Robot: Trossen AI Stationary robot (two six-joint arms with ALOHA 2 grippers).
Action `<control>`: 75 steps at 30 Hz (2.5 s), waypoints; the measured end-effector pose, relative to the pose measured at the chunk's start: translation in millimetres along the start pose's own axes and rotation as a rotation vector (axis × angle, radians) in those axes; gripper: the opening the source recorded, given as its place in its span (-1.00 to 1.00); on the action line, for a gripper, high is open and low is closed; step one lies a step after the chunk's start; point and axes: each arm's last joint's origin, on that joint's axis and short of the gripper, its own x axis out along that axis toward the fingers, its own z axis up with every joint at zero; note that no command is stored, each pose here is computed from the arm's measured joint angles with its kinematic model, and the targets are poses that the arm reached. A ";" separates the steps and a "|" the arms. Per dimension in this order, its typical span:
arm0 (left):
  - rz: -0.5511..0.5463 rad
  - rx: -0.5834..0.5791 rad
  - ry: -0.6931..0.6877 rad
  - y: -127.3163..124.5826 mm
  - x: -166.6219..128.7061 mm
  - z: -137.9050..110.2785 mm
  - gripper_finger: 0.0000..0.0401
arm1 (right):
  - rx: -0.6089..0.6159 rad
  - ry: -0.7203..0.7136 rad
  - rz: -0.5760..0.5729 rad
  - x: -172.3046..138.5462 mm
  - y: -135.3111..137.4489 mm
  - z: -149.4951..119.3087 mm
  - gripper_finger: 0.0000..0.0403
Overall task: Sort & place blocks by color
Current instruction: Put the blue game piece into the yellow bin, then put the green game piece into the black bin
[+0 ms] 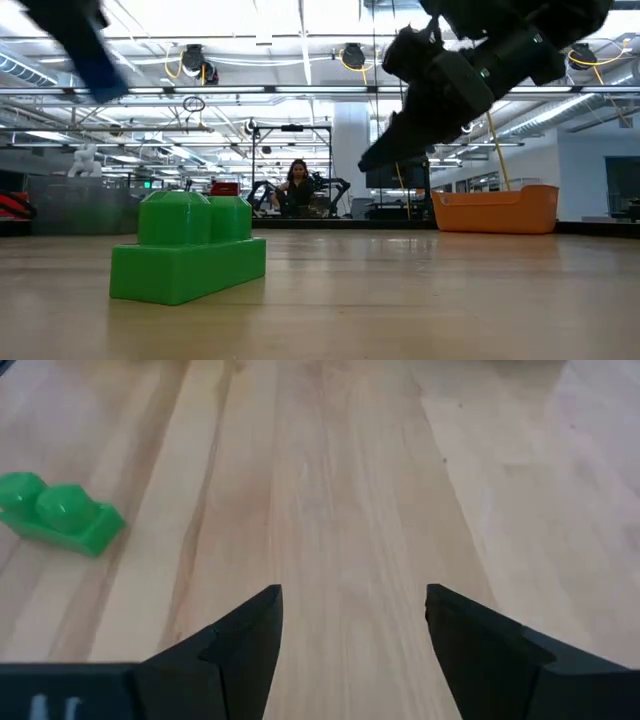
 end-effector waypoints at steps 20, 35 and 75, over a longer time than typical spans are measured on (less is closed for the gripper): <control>-0.317 -0.109 0.650 -29.1 -35.6 -59.4 -0.53 | 0.062 -0.143 0.023 -3.7 -2.6 -13.9 0.16; -0.138 -0.167 0.794 -41.1 -30.5 -87.2 -0.13 | 0.133 -0.151 0.030 -3.9 -2.5 -13.1 0.16; -0.252 -0.430 0.166 -51.8 122.7 19.4 -0.16 | 0.029 -0.082 0.047 -2.5 -6.8 -18.7 0.16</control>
